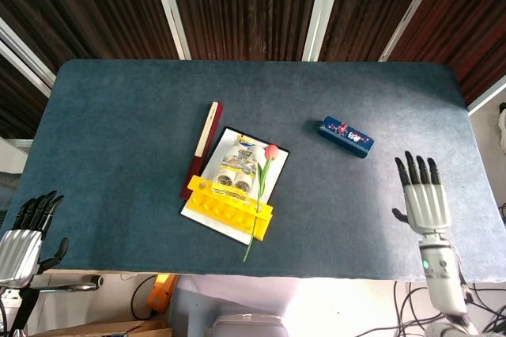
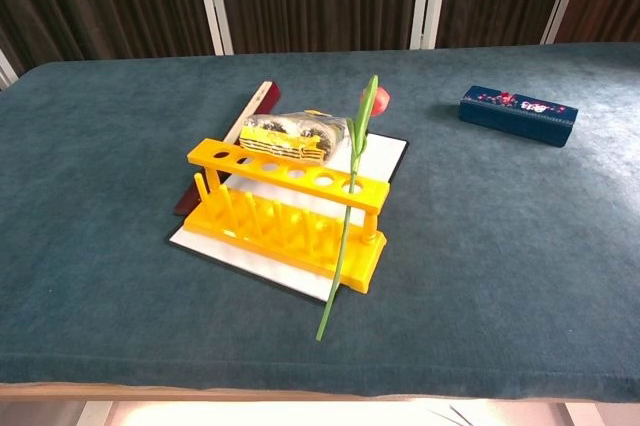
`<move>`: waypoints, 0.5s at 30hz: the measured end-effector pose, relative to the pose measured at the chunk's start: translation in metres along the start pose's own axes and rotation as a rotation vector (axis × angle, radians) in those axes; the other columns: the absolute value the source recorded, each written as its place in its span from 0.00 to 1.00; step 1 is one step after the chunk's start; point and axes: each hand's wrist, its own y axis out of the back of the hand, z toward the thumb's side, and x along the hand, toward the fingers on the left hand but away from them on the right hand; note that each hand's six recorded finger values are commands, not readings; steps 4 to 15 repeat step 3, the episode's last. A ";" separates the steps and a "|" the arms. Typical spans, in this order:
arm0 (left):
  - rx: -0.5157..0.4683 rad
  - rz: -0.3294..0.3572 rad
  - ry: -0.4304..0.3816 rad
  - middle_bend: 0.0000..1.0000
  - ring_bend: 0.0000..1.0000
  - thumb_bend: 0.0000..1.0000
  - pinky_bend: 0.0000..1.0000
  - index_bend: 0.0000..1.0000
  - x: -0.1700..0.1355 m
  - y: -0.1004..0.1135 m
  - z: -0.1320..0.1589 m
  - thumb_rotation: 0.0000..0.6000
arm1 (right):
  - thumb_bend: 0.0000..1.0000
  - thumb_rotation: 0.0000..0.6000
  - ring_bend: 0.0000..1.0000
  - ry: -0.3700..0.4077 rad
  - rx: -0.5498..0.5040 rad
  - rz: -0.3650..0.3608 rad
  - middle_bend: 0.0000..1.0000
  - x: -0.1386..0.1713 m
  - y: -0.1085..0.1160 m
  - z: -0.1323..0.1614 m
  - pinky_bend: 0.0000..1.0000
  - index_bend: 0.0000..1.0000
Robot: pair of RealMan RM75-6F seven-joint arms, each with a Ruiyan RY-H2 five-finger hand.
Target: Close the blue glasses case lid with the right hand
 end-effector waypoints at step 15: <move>0.007 0.002 -0.004 0.00 0.00 0.42 0.07 0.00 0.000 0.000 0.002 1.00 | 0.22 1.00 0.00 0.035 -0.048 -0.028 0.00 0.036 0.002 -0.008 0.00 0.00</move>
